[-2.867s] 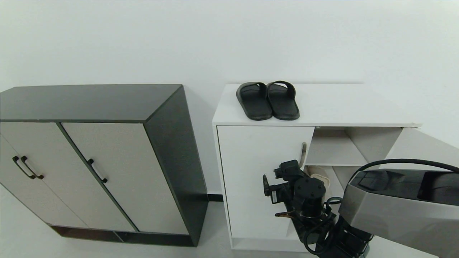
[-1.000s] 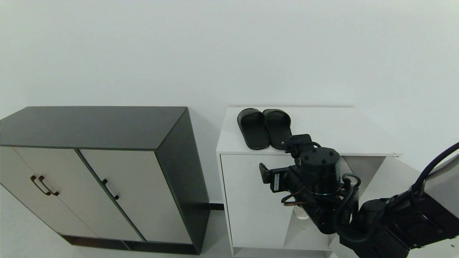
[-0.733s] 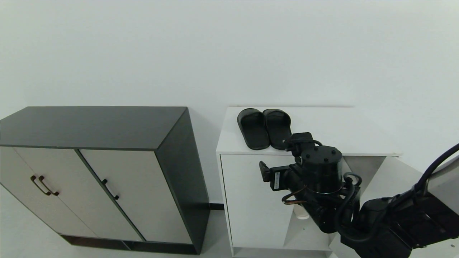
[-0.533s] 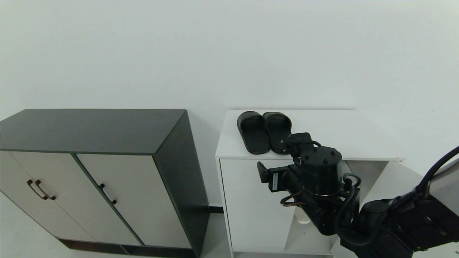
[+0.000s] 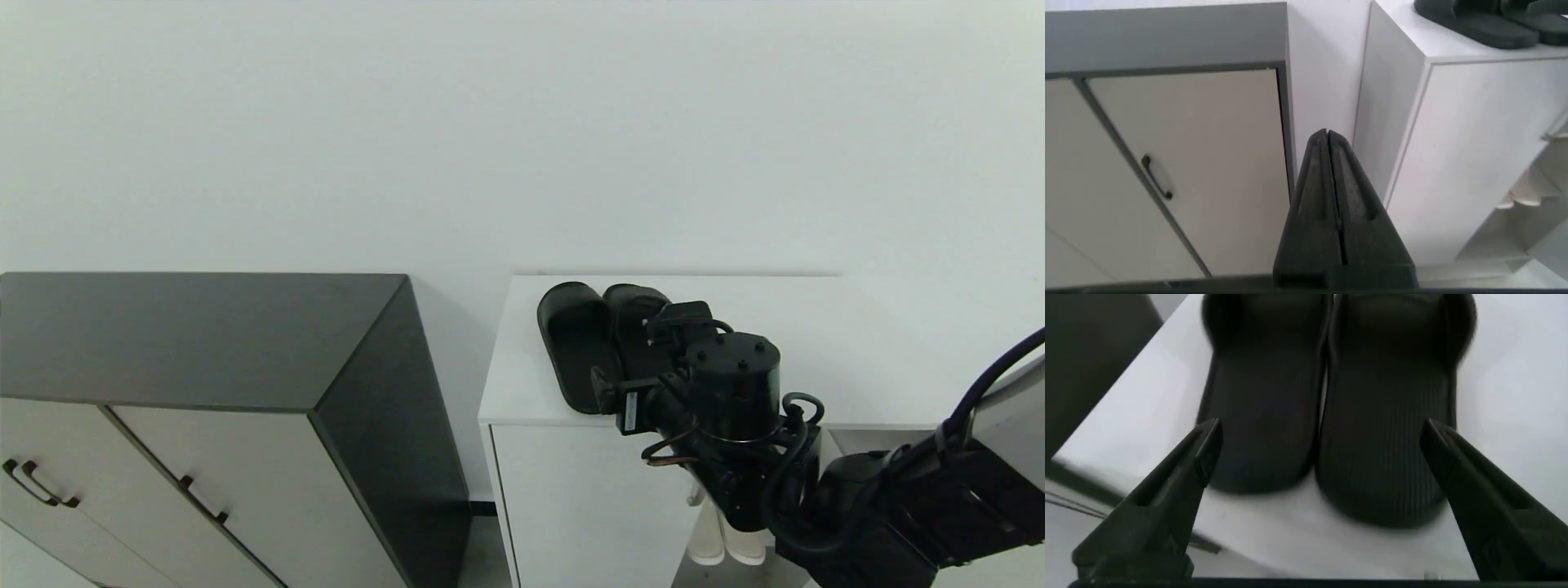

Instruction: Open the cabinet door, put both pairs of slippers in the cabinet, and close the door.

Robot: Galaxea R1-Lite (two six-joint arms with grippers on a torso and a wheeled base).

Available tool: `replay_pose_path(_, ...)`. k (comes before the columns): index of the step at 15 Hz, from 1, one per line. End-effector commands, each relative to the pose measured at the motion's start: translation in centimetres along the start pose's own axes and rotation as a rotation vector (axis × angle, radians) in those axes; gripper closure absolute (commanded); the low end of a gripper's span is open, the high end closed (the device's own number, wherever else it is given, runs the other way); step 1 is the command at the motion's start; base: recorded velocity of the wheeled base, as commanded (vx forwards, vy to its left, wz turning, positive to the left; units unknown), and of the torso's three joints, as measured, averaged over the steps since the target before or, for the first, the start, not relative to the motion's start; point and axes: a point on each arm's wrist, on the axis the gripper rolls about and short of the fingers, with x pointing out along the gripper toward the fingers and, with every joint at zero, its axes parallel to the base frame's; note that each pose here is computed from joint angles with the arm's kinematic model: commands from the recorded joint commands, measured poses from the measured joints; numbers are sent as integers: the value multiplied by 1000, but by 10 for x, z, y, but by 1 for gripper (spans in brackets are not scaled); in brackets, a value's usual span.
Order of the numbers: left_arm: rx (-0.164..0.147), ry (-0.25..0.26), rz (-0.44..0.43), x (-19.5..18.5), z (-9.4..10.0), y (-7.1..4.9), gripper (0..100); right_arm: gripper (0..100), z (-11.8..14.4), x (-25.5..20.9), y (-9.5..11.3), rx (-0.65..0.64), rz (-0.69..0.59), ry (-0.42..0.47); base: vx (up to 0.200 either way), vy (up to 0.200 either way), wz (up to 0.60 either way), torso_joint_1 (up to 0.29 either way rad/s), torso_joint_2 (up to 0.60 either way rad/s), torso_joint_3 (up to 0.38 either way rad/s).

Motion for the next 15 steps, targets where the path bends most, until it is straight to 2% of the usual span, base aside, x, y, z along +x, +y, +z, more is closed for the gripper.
replay_pose_path(1, 0, 0, 0, 0, 0, 0, 100, 0, -5, 2, 2, -7, -4, 6, 200, 0, 0, -2, 2, 2)
replay_pose_path(8, -3, 0, 0, 0, 0, 0, 100, 0, -27, 19, 14, -20, -1, -17, 0, 0, 0, 0, 0, 0)
replay_pose_path(12, -3, 0, 0, 0, 0, 0, 100, 0, -23, 42, 19, -39, -14, -54, 0, 0, 0, 0, 0, 0)
replay_pose_path(15, -3, 0, 2, 0, 0, 0, 100, 0, -12, 59, 10, -49, -50, -70, 0, 0, 0, 0, 0, 0)
